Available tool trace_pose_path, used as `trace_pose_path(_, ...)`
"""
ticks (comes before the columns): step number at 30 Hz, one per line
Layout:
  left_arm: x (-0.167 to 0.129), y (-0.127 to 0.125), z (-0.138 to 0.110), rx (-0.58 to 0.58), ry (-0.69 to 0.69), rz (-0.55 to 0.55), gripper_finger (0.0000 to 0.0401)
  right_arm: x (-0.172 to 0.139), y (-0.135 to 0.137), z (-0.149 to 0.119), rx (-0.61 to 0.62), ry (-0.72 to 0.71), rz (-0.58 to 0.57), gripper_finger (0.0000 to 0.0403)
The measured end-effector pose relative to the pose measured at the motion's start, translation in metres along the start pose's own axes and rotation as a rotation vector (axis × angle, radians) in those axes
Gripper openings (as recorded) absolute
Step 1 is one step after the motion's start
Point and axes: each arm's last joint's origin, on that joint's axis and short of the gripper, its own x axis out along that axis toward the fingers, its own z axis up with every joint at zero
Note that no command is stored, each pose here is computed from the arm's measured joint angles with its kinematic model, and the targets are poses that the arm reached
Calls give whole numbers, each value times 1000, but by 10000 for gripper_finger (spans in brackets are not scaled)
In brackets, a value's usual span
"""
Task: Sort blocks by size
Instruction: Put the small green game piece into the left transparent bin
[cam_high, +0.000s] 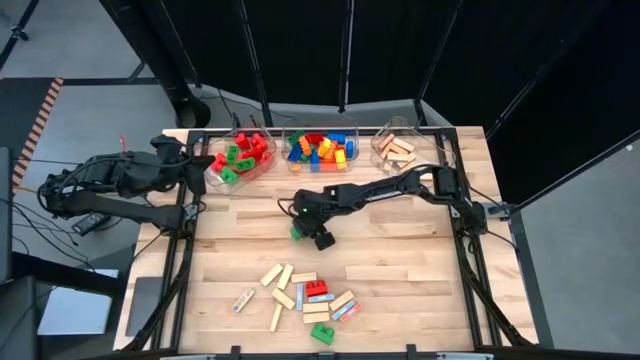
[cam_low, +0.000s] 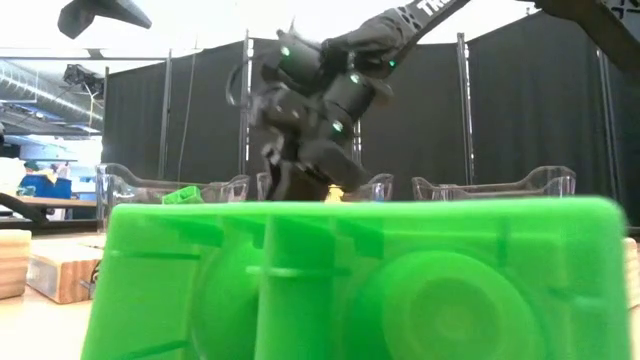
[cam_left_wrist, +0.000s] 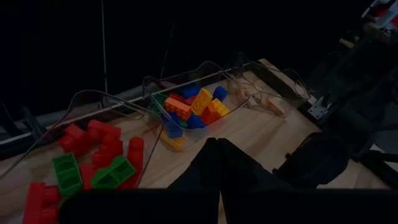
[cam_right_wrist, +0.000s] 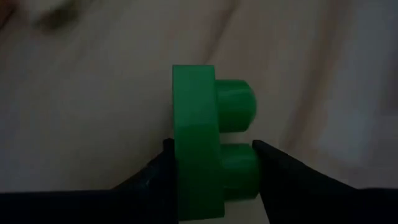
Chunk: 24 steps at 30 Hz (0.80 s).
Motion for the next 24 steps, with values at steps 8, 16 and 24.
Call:
trace_pose_path(8,0,0,0,1,-1,1,2,-55,-72,50,94,-199,-309,173)
trace_pose_path(16,0,1,0,24,-13,17,2,-106,-149,44,313,-469,-599,173)
trace_pose_path(24,0,1,1,23,-25,30,2,-79,-188,30,435,-460,-627,173)
